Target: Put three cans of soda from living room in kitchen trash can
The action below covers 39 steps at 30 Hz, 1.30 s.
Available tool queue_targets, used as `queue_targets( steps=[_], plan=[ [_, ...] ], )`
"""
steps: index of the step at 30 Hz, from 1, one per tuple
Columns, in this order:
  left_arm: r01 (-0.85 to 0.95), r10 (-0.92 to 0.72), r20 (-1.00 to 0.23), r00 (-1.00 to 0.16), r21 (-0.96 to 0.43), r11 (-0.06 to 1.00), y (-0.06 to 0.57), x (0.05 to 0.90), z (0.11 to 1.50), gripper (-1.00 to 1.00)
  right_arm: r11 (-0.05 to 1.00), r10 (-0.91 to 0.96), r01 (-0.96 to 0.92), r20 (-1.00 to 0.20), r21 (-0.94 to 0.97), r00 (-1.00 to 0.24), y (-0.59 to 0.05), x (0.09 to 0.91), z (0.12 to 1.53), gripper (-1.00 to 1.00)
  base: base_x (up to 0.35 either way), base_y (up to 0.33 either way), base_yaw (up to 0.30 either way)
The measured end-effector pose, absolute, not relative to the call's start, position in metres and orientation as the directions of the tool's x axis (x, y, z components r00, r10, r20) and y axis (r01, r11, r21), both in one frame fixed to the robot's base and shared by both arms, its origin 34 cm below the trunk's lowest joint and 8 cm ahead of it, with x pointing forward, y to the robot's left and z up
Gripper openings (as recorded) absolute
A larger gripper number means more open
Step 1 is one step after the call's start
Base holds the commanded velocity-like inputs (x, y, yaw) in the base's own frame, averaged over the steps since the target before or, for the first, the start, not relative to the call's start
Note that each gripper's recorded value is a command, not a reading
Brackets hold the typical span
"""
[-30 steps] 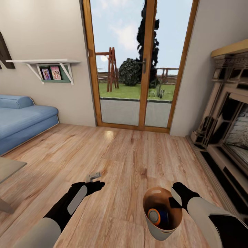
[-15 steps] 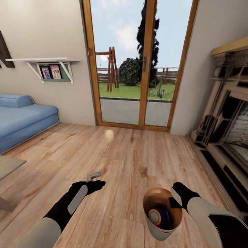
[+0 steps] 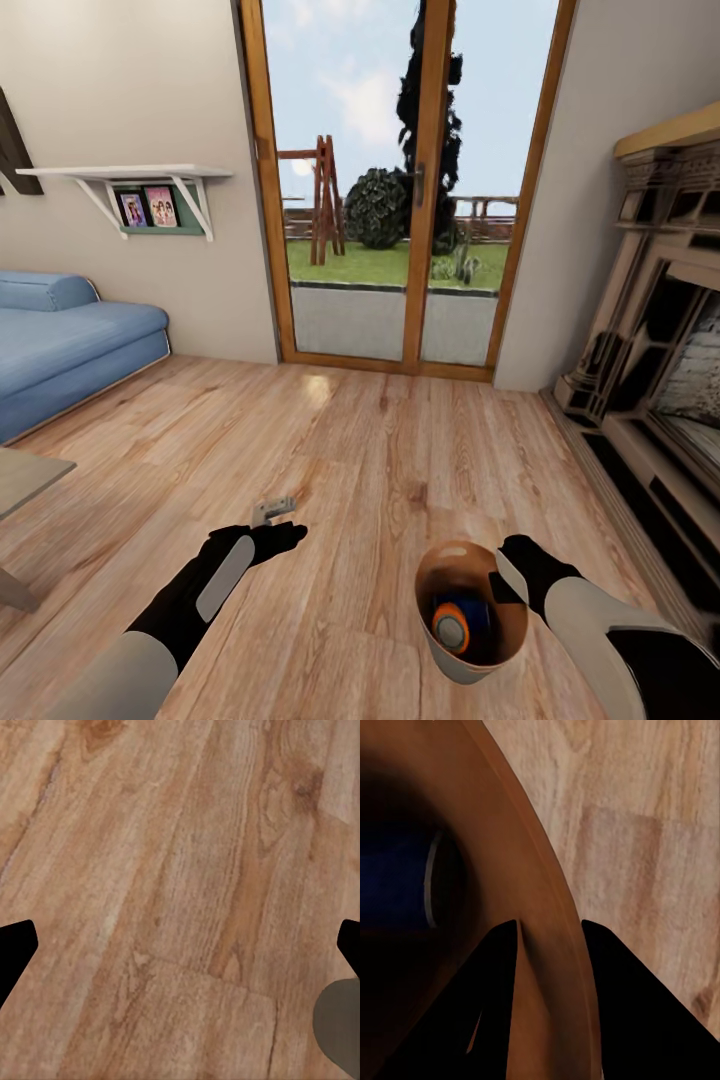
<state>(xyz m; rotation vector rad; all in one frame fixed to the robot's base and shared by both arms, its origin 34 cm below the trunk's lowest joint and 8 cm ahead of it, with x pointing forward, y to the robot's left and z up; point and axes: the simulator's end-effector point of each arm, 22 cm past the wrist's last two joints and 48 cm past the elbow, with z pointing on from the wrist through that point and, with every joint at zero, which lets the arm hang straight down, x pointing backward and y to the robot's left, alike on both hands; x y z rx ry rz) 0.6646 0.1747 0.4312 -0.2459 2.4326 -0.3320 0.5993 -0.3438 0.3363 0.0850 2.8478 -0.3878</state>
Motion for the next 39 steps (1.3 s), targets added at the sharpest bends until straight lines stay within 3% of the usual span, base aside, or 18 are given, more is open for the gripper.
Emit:
queue_targets(
  steps=[39],
  plan=[
    [-0.104, -0.257, -0.553, -0.793, -0.293, 0.950, 0.174, 0.656, 0.390, 1.00, 0.962, 0.018, 0.082, -0.237, -0.261, -0.971, -0.345, 0.584, 0.294, -1.00, 0.000, 0.000, 0.000]
  ],
)
